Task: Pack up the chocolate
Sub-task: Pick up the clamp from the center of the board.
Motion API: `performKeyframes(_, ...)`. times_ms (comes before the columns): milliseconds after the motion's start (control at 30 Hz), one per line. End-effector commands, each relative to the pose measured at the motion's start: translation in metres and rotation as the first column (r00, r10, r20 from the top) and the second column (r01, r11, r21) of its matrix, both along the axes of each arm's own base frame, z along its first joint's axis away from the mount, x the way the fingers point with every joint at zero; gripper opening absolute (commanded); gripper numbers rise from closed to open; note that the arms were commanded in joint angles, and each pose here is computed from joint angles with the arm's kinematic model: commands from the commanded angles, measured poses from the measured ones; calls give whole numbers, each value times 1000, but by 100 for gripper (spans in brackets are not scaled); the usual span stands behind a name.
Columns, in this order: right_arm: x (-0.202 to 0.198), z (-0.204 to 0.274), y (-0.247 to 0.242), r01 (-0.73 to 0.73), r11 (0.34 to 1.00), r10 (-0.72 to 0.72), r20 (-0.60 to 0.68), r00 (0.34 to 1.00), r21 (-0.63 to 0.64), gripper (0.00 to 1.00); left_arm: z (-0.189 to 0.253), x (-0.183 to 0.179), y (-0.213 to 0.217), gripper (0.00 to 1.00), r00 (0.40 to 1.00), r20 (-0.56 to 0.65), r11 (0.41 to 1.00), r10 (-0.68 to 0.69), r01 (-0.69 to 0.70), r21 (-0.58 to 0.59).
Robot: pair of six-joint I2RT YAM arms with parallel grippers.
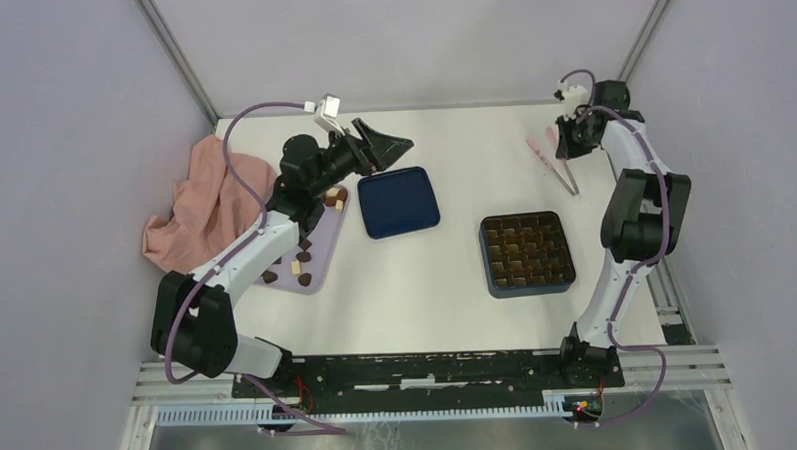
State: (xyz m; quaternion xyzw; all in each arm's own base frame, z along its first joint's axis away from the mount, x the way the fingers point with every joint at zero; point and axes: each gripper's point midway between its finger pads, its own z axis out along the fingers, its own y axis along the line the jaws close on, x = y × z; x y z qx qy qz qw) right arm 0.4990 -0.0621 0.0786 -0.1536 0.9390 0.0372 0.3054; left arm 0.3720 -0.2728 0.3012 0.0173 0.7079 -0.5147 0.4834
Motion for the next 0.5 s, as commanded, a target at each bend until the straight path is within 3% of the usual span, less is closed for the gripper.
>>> performKeyframes(0,3,147,67,-278,933,186,357,915,227,0,93,-31,-10,91,951,295,972,-95,152,-178)
performKeyframes(67,-12,173,95,-394,858,238,425,873,329,0,112,-44,-19,91,914,388,953,-119,214,-212)
performKeyframes(200,-53,217,147,-555,609,264,514,816,567,0,132,-65,-34,95,822,552,918,-138,315,-241)
performKeyframes(233,-61,235,156,-603,566,264,569,779,562,0,134,-68,-37,97,804,577,912,-142,333,-239)
performKeyframes(367,-104,274,190,-668,405,255,624,738,625,0,140,-73,-50,98,761,630,904,-158,367,-217)
performKeyframes(467,-126,296,209,-713,336,271,662,699,615,0,141,-74,-62,98,741,647,913,-178,370,-172)
